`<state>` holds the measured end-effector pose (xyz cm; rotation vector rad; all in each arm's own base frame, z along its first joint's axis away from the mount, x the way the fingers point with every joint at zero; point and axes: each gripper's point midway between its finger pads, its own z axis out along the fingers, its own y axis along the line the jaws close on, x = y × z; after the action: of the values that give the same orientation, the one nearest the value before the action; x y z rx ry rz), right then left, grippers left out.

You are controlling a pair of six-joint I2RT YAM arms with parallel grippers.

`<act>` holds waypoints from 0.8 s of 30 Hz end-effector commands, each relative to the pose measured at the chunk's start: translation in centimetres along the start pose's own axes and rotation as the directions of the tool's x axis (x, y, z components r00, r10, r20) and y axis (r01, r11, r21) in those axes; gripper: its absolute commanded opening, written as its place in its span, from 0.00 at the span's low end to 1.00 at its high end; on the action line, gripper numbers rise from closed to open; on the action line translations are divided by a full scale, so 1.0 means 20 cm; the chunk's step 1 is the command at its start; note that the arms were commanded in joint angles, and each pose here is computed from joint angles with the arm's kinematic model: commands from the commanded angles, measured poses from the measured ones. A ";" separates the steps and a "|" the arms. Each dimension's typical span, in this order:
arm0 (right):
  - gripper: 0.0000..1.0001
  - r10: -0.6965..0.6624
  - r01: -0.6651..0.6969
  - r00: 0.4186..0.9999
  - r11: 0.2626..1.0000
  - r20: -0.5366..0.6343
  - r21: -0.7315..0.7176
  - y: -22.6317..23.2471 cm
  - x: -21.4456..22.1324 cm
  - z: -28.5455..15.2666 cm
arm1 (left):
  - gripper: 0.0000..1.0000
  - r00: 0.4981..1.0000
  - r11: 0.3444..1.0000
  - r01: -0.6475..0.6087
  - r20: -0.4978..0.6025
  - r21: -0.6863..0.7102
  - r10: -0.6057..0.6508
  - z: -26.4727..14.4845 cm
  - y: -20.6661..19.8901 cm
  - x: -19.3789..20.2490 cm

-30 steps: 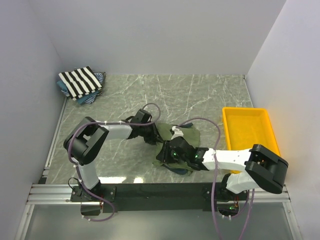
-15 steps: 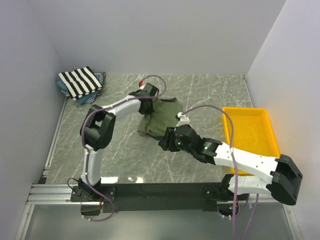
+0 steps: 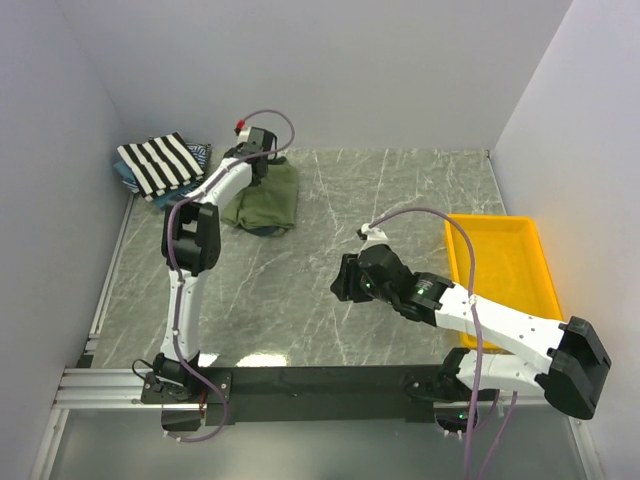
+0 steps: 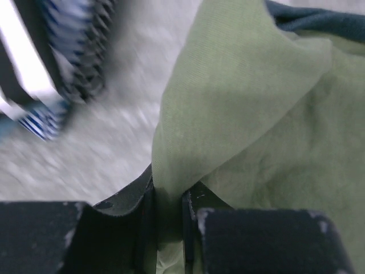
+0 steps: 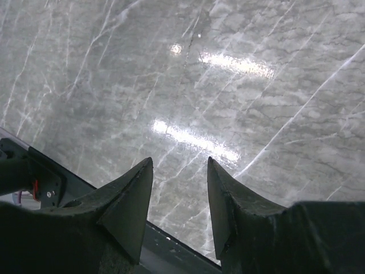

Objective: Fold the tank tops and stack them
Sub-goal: Neatly place the folded tank top to the corner

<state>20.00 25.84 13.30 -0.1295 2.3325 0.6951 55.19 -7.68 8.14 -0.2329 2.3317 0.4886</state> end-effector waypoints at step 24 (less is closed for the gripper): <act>0.50 -0.017 0.017 1.000 0.999 0.011 -0.040 0.06 -0.15 0.10 | 0.00 0.932 0.995 -0.022 0.357 -0.100 0.056 -0.24 0.46 -0.86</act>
<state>21.74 26.39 12.08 -0.1678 2.3804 0.6820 61.30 -1.77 17.77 -0.0836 2.1285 0.6354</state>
